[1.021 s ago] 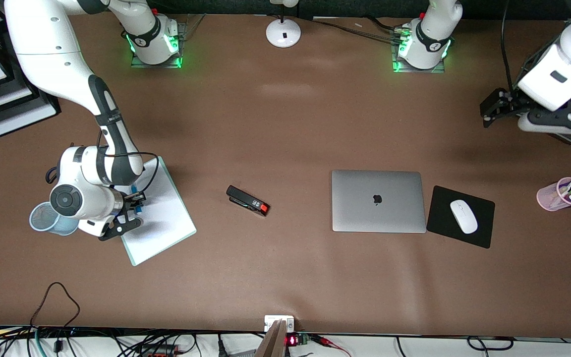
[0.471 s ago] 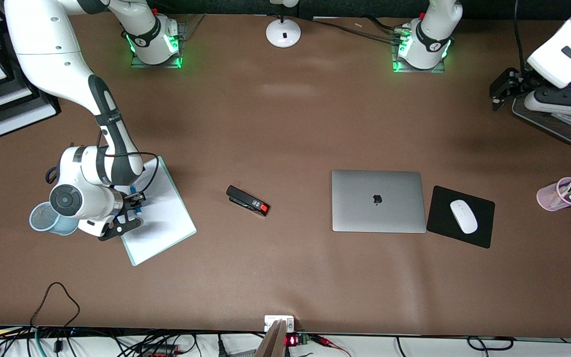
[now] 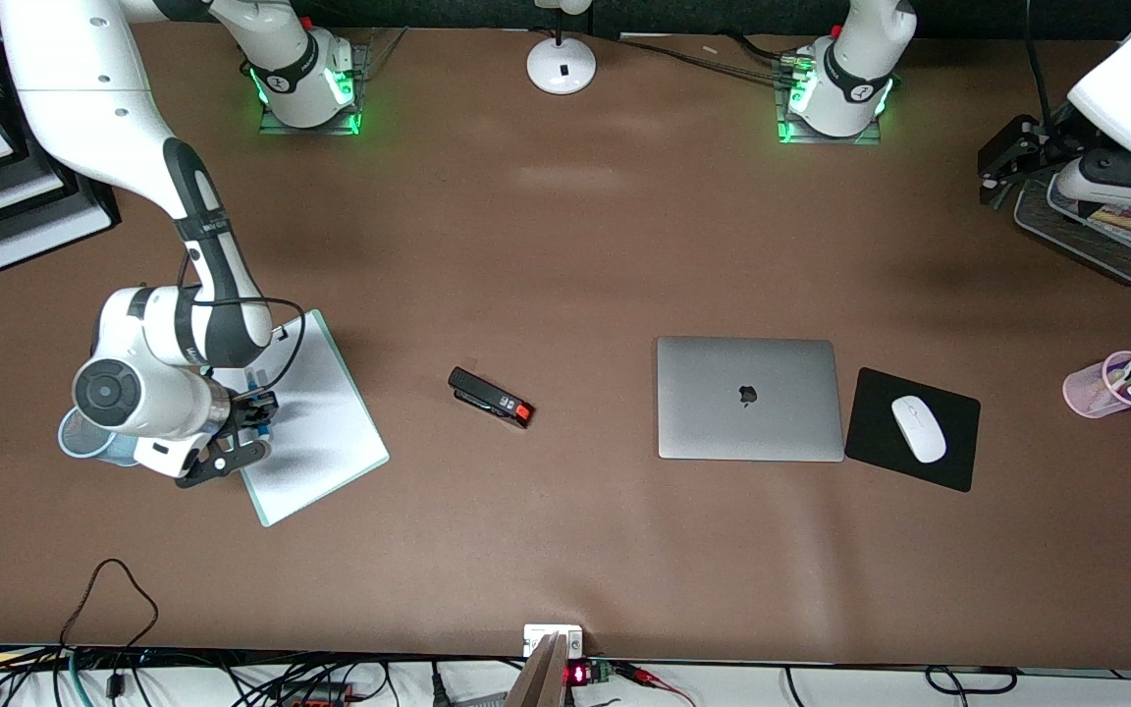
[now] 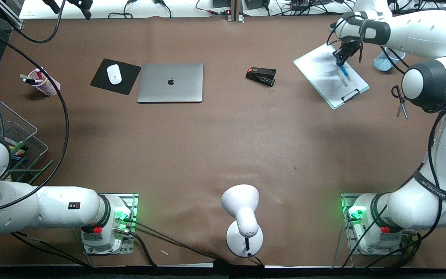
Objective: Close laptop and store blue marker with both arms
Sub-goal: 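Raise the left gripper away while the right gripper lifts the blue marker, then carry the blue marker with the right gripper toward the light blue cup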
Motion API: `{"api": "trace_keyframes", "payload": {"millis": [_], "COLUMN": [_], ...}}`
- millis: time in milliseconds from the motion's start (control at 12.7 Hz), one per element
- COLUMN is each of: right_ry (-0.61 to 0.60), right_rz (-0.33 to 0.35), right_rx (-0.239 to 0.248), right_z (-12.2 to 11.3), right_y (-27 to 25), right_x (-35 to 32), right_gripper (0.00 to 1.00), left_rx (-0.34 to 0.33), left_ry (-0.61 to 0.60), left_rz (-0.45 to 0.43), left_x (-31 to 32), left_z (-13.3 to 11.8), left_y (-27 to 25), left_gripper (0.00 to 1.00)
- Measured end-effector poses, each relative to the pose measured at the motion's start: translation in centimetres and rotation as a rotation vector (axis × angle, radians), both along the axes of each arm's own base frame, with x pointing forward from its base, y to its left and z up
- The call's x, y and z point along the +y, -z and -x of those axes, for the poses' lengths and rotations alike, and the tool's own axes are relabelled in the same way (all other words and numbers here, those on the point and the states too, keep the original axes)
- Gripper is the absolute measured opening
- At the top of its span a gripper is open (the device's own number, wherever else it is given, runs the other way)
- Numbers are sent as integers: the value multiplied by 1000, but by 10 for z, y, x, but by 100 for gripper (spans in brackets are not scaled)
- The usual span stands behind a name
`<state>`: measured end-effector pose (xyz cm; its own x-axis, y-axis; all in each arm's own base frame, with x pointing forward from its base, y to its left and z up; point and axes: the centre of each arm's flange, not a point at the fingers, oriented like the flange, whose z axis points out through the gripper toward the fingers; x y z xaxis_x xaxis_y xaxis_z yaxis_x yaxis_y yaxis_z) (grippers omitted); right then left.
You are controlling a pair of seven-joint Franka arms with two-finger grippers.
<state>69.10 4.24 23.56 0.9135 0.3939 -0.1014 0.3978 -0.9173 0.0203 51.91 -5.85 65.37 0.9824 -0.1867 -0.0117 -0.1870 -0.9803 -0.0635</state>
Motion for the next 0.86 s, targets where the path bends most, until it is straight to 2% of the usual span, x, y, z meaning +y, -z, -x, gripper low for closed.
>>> {"api": "trace_keyframes", "payload": {"millis": [393, 864], "right_ry": [17, 119], "right_rz": [-36, -196], "right_rx": [-85, -49], "right_z": [-6, 13], "right_y": [-67, -165], "right_x": [2, -6], "right_gripper": [17, 17], "left_rx": [26, 28], "left_ry": [6, -9], "left_rz": [-4, 2], "left_x": [-3, 6], "left_z": [4, 0], "left_y": [16, 32], "left_gripper": [100, 100]}}
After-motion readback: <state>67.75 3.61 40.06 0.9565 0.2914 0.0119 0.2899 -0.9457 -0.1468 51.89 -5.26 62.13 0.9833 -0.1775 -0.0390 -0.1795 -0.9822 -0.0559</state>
